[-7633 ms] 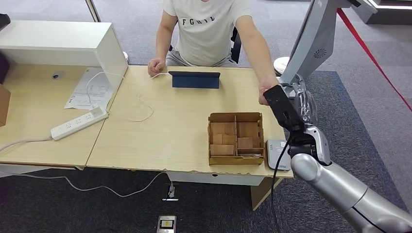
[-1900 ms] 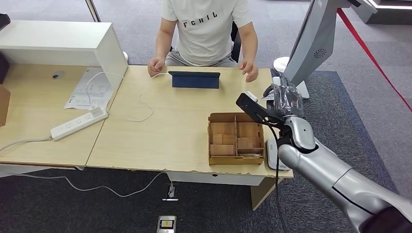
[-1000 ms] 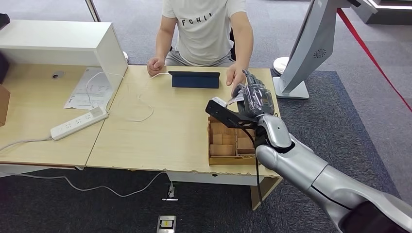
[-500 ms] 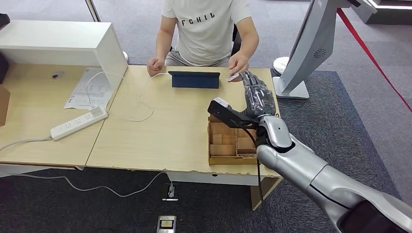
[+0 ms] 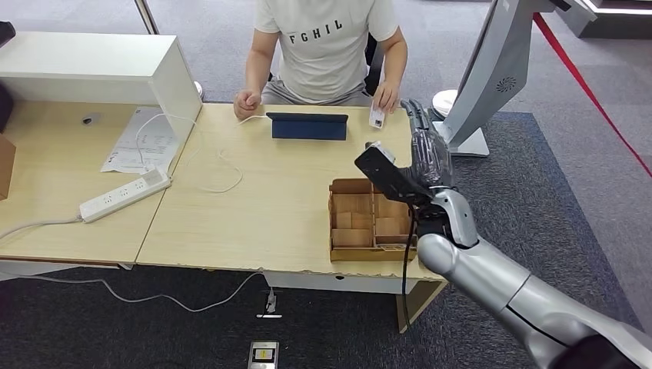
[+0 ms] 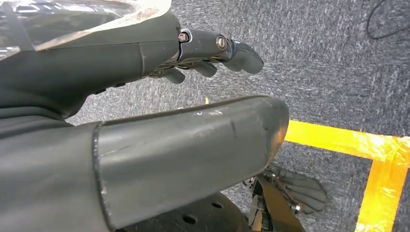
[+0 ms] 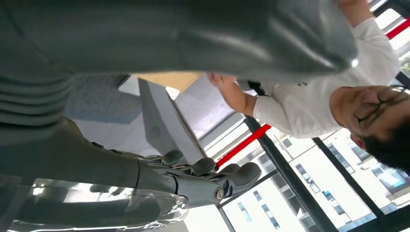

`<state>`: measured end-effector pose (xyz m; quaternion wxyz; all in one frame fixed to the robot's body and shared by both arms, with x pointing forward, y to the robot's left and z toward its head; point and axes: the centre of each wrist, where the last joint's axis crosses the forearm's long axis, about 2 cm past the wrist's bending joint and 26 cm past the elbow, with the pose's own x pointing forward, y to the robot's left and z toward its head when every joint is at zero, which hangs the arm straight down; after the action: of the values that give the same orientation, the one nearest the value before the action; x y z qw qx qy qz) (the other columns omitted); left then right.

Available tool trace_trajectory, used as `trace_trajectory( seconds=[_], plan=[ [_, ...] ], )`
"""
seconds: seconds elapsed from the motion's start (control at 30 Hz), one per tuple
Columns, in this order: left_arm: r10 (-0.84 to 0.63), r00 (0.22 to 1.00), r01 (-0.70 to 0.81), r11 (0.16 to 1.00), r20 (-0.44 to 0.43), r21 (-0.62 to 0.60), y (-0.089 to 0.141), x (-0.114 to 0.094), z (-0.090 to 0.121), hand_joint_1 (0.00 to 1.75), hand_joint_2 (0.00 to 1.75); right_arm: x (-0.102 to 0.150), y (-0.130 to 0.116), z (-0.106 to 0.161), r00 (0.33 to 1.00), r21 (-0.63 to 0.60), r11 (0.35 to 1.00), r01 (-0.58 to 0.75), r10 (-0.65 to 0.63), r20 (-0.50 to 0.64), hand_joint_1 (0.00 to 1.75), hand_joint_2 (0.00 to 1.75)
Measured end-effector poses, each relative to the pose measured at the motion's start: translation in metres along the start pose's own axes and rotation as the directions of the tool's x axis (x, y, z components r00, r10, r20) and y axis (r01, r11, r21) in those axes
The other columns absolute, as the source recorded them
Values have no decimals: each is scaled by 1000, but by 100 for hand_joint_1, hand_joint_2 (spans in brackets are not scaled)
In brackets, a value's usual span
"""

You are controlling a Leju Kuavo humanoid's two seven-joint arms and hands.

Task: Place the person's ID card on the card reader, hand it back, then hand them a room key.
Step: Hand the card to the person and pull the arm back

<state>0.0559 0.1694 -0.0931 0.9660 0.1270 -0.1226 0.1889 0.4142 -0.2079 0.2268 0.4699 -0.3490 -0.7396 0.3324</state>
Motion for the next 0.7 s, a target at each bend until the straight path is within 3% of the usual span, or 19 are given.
trace_trajectory(
  seconds=[0.23,0.43,0.63,0.7],
  plan=[
    [-7,1000,7,999,-3,40,1,0,0,0,0,-9,-2,52,985,7,985,173,-173,13,0,0],
    [-8,1000,8,997,5,75,2,-1,0,0,0,-15,-14,100,988,9,988,155,-155,11,0,0],
    [-13,1000,11,996,21,88,2,-1,0,0,0,-12,-32,125,996,-15,996,85,-84,43,0,0],
    [-15,999,12,995,32,95,2,-1,0,0,0,-11,-35,134,998,-23,999,32,-31,47,0,87]
  ],
)
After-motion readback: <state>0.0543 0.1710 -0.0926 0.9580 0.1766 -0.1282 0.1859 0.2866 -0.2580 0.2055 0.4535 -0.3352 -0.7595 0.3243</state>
